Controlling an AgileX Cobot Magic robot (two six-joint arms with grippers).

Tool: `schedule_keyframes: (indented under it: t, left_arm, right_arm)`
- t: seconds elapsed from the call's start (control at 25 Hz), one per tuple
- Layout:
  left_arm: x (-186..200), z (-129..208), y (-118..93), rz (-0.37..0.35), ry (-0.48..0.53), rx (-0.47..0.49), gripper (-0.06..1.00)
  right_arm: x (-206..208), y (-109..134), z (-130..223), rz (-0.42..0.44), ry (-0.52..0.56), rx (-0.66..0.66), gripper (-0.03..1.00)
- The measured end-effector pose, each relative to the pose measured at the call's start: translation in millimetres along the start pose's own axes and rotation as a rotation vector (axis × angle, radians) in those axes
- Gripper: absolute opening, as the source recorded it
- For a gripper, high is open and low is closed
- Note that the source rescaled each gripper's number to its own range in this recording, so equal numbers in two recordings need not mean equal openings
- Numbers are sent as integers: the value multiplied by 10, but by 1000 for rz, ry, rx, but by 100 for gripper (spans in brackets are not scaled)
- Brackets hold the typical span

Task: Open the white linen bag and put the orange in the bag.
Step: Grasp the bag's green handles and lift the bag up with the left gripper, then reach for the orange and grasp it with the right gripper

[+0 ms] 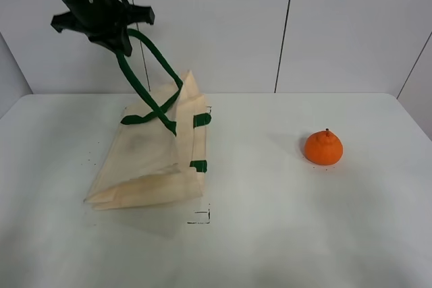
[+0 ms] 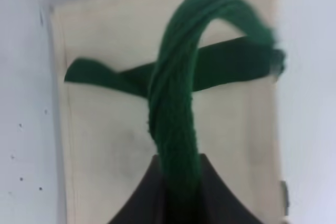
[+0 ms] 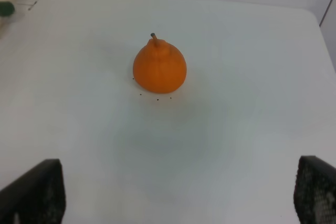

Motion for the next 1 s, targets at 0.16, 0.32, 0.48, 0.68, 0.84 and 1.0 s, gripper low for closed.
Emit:
schedule_keyframes:
  t: [0.16,0.32,0.48,0.68,0.84,1.0]
  left_arm:
    - [317,-12,13,-2,-2,-15,1]
    - [411,-63,14,-1,-28,-31,1]
    - [437,-67,-25,21,-34,-26,0]
    - [624,-79,-29,28,-73,-24,0]
    - [744,-83,-24,28,-98,-24,0]
    - [756,-83,-25,29,-101,-24,0]
  right_arm:
    - [0,8,2,-5,1,-4,100]
    - [-22,0,1,3,14,-8,100]
    - [-251,1,-3,33,168,-9,100]
    - [-778,58,-303,64,330,-9,100]
    - [-1422,79,-414,98,521,4,100]
    - [-2145,121,-450,102,684,20,100]
Point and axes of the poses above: a point on each arm's last joint axis where the gripper is mounted, x pointing back along that axis away from the gripper, y along the wrist's bending axis when the last joint is at zero, z = x × y, the point moved 9 cm from there along -x, pointing out along that axis toward the gripper, and after that the axes turned 12 degrees about -x, right-handed, at the moved point
